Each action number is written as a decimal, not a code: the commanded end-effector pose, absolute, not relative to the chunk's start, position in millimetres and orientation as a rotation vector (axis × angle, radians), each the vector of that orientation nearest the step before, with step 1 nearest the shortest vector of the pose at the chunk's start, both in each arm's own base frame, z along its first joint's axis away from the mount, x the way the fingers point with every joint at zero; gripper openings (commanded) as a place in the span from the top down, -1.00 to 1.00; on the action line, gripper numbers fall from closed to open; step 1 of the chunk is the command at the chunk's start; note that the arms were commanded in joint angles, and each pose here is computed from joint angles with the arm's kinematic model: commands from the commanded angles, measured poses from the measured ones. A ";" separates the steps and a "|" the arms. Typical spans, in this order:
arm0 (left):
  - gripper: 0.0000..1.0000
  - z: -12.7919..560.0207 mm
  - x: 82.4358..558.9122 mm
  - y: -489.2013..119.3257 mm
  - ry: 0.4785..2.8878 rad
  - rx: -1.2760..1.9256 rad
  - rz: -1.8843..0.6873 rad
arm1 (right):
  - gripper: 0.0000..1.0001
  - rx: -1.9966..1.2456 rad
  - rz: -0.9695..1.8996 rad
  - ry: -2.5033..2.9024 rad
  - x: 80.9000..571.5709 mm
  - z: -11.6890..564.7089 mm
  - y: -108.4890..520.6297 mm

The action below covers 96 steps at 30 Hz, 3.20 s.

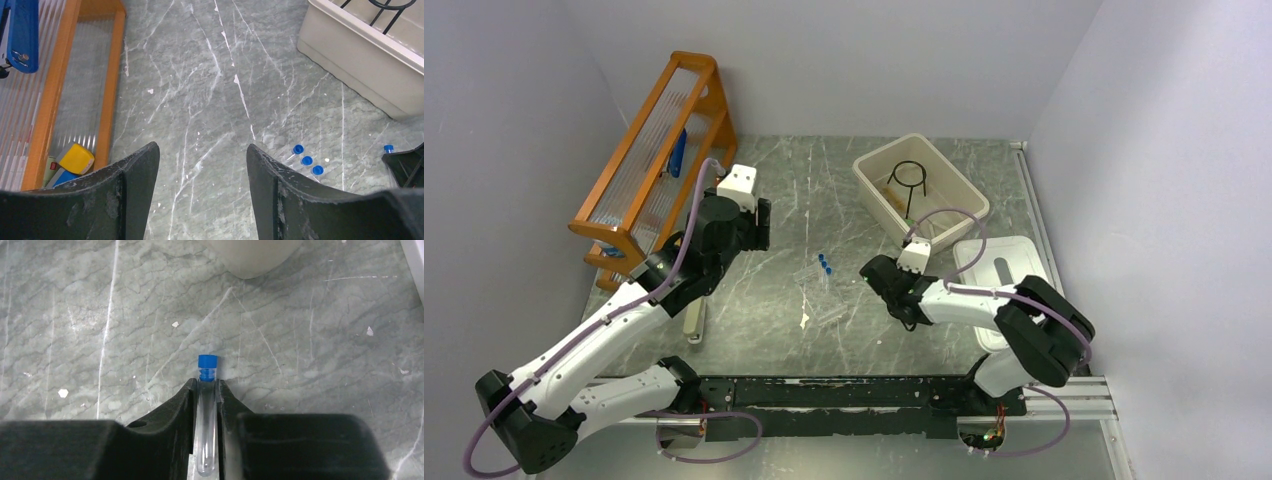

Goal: Organize the chemistry lab equipment

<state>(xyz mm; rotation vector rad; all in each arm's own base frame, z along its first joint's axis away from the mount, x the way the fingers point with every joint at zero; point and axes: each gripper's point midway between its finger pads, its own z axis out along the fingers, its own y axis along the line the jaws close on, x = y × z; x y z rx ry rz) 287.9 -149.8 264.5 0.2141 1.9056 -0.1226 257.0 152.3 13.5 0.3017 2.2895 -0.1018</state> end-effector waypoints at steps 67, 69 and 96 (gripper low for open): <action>0.91 272.8 218.7 -313.5 1.823 0.738 -1.120 | -0.22 -0.065 0.889 1.913 259.4 304.9 271.9; 0.91 271.0 215.8 -310.1 1.830 0.784 -1.091 | -0.15 -0.071 0.896 1.918 259.3 304.7 273.4; 0.91 257.7 216.8 -287.1 1.849 0.805 -0.939 | 0.57 -0.178 1.118 1.952 247.1 302.8 300.0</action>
